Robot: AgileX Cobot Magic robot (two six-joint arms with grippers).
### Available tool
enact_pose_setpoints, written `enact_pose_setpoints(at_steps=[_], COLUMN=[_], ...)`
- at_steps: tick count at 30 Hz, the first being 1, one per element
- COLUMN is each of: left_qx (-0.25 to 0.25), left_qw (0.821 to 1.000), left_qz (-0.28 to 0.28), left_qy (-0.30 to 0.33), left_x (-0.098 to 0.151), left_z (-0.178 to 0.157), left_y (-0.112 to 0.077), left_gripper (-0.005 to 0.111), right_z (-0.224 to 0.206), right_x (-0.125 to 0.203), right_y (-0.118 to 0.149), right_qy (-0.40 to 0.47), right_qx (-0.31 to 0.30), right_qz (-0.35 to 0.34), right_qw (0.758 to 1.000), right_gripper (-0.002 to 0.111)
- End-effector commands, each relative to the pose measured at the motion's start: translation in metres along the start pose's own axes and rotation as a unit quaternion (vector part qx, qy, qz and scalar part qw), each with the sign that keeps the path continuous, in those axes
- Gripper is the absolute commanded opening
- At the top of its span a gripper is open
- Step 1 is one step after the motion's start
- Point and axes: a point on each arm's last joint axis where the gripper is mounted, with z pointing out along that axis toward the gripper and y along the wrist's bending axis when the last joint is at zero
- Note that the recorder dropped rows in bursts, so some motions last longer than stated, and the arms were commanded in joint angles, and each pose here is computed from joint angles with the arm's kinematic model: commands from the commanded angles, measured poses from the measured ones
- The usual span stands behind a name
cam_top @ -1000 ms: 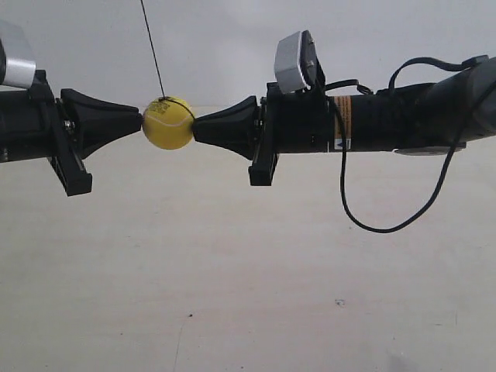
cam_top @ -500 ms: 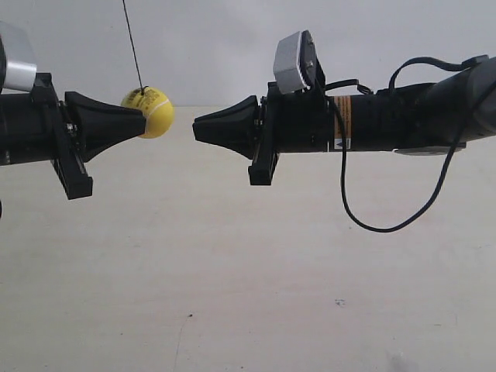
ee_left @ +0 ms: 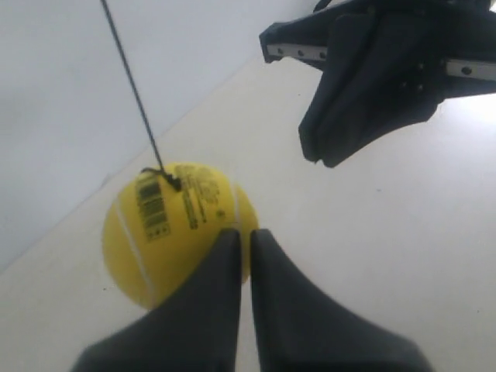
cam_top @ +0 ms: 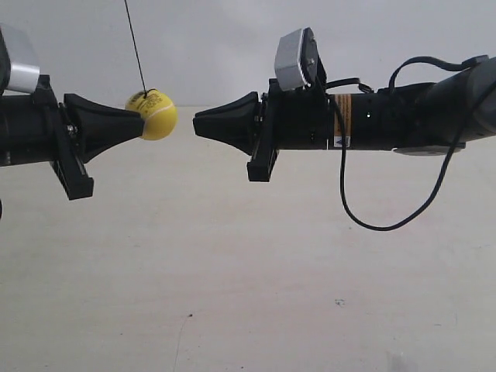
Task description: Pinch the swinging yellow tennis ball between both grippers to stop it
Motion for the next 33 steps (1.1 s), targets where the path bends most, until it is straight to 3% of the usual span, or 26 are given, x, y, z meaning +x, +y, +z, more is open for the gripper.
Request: enact_pose_setpoints(at_steps=[1,33], left_qx=[-0.024,-0.011], left_qw=[0.999,1.000], left_qz=[0.004,0.006], left_qy=[0.023,0.011], left_x=[-0.0006,-0.0049], left_z=[-0.0023,-0.0036], left_y=[0.0037,0.0006], left_gripper=[0.005,0.005], right_z=[-0.0001,0.0000], right_x=[-0.0015,-0.0006], right_y=[-0.0045,-0.0035], right_qy=[-0.004,0.001], right_qx=[0.018,0.012], right_qz=[-0.011,-0.009], right_qw=[1.000,1.000], right_gripper=[0.000,0.000])
